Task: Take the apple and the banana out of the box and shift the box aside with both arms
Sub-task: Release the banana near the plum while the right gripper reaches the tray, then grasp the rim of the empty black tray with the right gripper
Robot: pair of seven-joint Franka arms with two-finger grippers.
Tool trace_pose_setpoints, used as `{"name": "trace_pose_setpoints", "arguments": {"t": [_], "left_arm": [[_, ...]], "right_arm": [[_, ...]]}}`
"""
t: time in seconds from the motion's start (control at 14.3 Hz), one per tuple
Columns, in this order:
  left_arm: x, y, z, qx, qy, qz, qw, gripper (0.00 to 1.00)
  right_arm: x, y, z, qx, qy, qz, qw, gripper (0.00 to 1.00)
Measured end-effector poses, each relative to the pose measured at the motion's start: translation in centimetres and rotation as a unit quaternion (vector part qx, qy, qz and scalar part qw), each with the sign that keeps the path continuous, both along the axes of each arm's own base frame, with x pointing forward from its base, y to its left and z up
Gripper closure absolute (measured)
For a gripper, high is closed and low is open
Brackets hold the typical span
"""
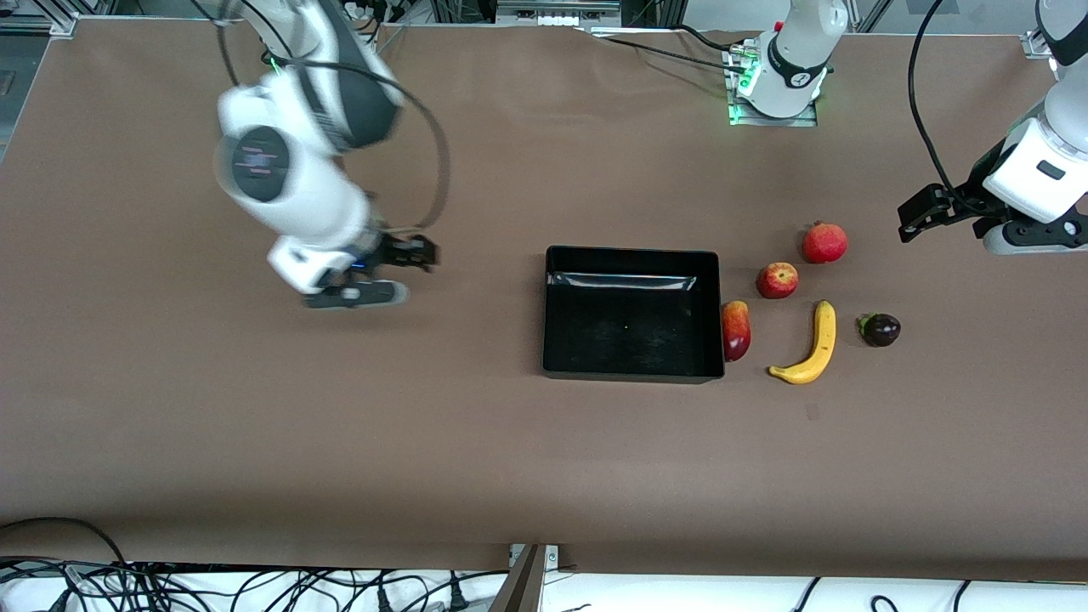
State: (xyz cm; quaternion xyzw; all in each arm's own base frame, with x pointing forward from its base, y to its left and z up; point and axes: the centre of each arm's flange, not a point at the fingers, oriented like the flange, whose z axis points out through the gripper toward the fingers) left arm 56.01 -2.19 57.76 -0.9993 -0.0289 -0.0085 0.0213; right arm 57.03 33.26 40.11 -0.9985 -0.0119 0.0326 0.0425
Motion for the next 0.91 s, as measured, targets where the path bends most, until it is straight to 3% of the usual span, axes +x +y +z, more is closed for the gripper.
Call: {"name": "trace_pose_setpoints", "arguments": {"t": [0.35,0.49,0.77,0.91], "left_arm": [[-0.2,-0.1,-0.6,0.001,0.02,-0.001,1.0,0.0],[-0.6,-0.1,-0.8,0.002,0.036,-0.001,0.999,0.0],[-1.3,-0.2,-1.0,-0.004,0.062,0.0,0.998,0.0],[-1.3,-0.8,-0.5,-0.005,0.059,-0.006,0.998,0.0]], "right_arm": [[-3.5,11.2,-9.7,0.012,-0.045,-0.065,0.997,0.0],[-4.9,14.6,-12.0,0.014,-0.05,-0.08,0.995,0.0],[-5.3,17.7,-14.8,0.014,-0.057,-0.086,0.995,0.01],[-5.1,17.7,-16.0,0.01,-0.062,-0.083,0.995,0.05]]}}
